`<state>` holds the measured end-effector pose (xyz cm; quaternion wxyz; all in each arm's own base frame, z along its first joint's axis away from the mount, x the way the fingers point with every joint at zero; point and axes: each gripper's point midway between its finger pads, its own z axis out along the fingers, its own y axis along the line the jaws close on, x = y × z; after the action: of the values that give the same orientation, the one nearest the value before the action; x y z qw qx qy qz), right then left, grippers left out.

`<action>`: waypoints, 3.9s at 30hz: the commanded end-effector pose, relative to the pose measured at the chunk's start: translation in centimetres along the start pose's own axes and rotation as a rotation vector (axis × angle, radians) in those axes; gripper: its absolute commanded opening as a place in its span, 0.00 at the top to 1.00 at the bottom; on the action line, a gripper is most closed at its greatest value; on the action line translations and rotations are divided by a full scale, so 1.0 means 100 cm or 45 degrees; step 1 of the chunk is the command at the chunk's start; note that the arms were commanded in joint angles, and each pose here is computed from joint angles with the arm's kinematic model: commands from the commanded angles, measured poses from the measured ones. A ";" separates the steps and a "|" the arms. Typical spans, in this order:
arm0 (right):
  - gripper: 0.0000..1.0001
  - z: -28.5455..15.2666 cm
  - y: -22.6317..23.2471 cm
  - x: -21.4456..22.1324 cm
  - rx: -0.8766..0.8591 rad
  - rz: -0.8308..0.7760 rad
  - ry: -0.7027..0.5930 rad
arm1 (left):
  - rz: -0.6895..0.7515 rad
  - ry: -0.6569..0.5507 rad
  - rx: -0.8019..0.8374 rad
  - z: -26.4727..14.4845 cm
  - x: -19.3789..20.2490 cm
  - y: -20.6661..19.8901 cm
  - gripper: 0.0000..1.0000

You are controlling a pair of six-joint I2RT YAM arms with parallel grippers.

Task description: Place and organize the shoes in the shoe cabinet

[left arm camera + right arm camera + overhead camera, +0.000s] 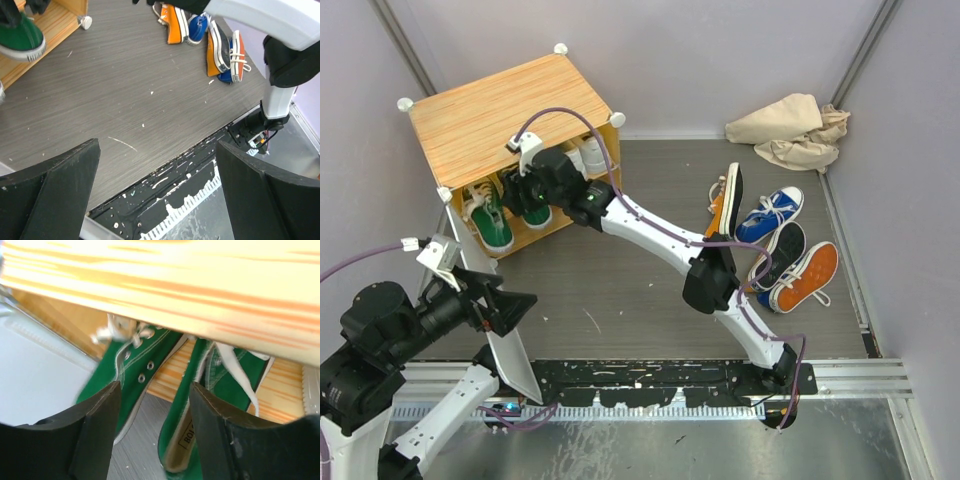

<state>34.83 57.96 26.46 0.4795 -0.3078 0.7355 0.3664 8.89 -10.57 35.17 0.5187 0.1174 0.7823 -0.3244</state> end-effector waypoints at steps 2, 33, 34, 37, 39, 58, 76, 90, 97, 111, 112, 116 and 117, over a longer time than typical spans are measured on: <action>0.36 -0.036 0.028 -0.078 -0.110 -0.044 -0.239 | 0.002 -0.012 -0.057 -0.002 0.003 0.009 0.00; 0.28 -0.056 0.002 0.016 -0.057 -0.154 -0.017 | -0.048 -0.062 -0.176 -0.013 -0.005 0.021 0.01; 0.29 -0.052 0.001 0.015 -0.056 -0.153 -0.021 | -0.046 -0.061 -0.178 -0.014 -0.004 0.021 0.01; 0.34 -0.041 -0.004 0.020 -0.030 -0.157 -0.007 | -0.042 -0.056 -0.185 -0.015 -0.002 0.022 0.00; 0.37 -0.036 -0.008 0.024 -0.007 -0.156 0.001 | -0.042 -0.060 -0.186 -0.016 -0.002 0.023 0.00; 0.99 -0.037 -0.022 -0.053 0.156 -0.299 -0.297 | -0.016 -0.045 -0.186 -0.014 0.001 0.024 0.00; 0.99 -0.015 -0.031 -0.080 0.198 -0.440 -0.478 | -0.004 -0.022 -0.193 -0.014 0.004 0.026 0.00; 0.99 -0.009 -0.058 -0.091 0.302 -0.545 -0.541 | -0.002 -0.014 -0.196 -0.014 0.004 0.026 0.00; 0.96 -0.003 -0.078 -0.090 0.363 -0.551 -0.590 | 0.001 -0.002 -0.208 -0.010 0.006 0.029 0.00; 0.43 -0.009 -0.105 -0.081 0.487 -0.546 -0.584 | -0.015 0.005 -0.221 -0.012 0.006 0.029 0.00; 0.39 -0.015 -0.098 -0.083 0.450 -0.546 -0.601 | -0.015 0.004 -0.225 -0.012 0.006 0.030 0.00; 0.16 -0.036 -0.072 -0.084 0.307 -0.538 -0.608 | -0.013 -0.009 -0.241 -0.014 0.003 0.031 0.01; 0.10 -0.041 -0.064 -0.082 0.256 -0.529 -0.597 | -0.011 -0.016 -0.249 -0.015 0.002 0.032 0.02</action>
<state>43.80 53.47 23.68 0.6824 -0.3340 0.6231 0.1859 9.19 -7.80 34.21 0.5331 0.0700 0.8001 -0.2659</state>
